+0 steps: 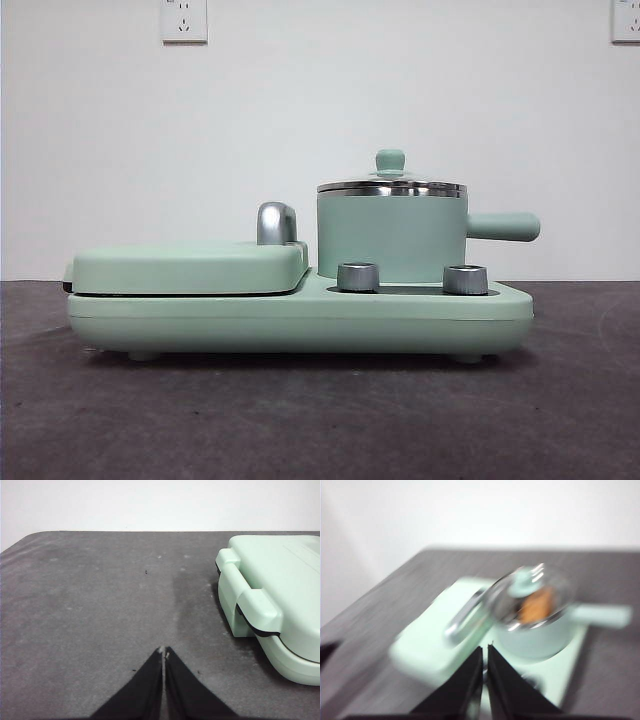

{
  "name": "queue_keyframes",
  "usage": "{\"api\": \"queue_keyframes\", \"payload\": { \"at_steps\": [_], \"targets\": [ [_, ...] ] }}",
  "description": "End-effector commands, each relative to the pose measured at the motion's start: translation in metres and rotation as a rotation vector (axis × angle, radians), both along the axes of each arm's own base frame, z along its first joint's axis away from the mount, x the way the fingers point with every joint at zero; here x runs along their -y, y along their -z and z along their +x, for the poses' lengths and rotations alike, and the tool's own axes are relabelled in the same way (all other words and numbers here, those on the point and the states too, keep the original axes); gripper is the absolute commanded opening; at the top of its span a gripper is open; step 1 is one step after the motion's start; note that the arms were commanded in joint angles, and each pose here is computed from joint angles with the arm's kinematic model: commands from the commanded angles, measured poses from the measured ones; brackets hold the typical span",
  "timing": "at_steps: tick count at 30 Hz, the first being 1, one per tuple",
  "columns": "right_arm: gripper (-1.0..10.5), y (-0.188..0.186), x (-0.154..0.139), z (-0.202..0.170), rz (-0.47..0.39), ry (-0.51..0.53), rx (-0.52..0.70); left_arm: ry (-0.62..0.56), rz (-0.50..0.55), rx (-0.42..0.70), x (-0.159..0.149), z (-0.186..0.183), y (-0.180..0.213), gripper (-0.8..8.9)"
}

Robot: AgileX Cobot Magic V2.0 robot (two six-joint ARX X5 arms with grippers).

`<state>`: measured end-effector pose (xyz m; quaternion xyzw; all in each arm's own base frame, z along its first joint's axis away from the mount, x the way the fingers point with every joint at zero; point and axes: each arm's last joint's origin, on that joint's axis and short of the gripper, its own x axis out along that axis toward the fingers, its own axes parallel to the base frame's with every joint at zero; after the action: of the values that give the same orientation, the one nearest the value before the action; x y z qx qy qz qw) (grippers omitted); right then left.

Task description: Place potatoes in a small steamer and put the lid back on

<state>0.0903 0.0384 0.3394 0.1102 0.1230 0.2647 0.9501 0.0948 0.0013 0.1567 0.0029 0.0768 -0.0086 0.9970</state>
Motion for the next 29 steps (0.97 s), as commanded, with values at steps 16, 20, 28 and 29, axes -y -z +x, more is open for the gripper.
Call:
{"api": "queue_keyframes", "payload": {
  "at_steps": [16,20,28,29],
  "targets": [
    [0.1,0.178,0.041,0.007,-0.209,0.562,0.131,0.009,-0.003,-0.022,0.000,0.001,0.007,0.05],
    [0.1,0.186,0.041,0.006,-0.219,0.577,0.105,0.009,-0.003,-0.022,0.000,0.001,0.007,0.05],
    [0.1,0.189,0.041,0.005,-0.228,0.569,0.070,0.009,-0.003,-0.022,0.000,0.001,0.007,0.05],
    [0.1,0.189,0.041,0.006,-0.227,0.569,0.071,0.009,-0.003,-0.022,0.000,0.001,0.007,0.05]
  ]
}}
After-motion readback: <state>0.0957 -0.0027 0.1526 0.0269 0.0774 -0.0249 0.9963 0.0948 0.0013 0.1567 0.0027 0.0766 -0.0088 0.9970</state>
